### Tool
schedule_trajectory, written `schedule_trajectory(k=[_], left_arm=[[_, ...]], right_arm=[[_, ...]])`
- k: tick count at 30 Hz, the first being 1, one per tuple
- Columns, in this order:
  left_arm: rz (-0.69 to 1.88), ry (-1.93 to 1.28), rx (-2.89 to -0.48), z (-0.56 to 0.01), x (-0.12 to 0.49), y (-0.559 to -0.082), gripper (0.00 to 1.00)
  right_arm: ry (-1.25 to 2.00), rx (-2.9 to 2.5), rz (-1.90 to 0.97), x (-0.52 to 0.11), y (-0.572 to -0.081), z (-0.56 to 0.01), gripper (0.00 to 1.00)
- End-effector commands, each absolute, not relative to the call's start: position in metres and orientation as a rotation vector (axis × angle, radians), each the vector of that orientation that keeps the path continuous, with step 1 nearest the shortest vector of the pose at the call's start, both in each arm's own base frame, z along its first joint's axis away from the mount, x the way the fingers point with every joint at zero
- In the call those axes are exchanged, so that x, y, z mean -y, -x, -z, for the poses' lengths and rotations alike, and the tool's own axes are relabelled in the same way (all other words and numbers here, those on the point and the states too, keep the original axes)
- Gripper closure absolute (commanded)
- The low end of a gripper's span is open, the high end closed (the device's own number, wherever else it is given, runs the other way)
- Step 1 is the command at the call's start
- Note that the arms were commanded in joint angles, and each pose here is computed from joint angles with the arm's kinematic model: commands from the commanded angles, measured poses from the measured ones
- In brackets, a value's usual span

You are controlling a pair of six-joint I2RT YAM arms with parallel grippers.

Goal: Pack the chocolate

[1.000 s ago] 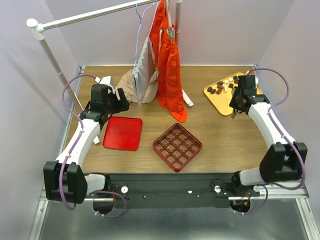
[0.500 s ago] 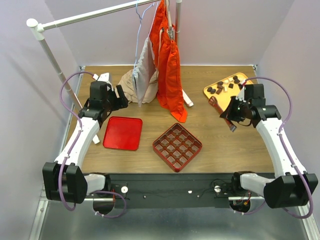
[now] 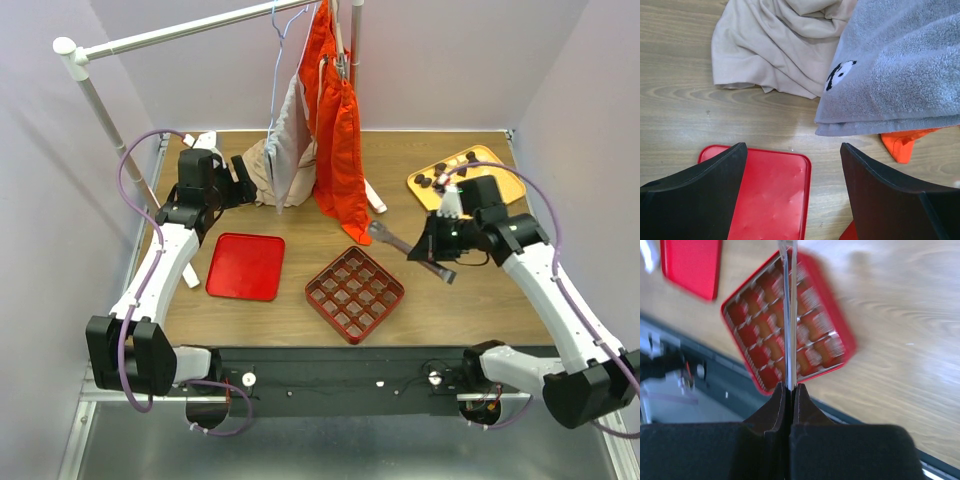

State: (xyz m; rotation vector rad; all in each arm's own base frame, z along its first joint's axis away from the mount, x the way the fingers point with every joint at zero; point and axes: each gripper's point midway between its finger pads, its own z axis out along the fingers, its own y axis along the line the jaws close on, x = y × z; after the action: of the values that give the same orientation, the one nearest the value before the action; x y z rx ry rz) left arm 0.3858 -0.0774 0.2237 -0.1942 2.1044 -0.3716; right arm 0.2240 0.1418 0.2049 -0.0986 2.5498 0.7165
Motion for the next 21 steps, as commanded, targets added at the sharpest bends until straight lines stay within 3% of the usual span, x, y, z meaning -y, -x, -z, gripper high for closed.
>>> schedule_trajectory(k=[1,21], left_arm=[[0.370,0.203,-2.092,-0.231,0.077,-0.386,0.15],[0.357,0.221,-2.105,-0.225,0.075,-0.385,0.15]], right_arm=[[0.233,-2.601,-0.707,-0.171,-0.210,-0.198,0.99],[0.433,-2.690,-0.697,-0.197,-0.186,-0.172,0.98]])
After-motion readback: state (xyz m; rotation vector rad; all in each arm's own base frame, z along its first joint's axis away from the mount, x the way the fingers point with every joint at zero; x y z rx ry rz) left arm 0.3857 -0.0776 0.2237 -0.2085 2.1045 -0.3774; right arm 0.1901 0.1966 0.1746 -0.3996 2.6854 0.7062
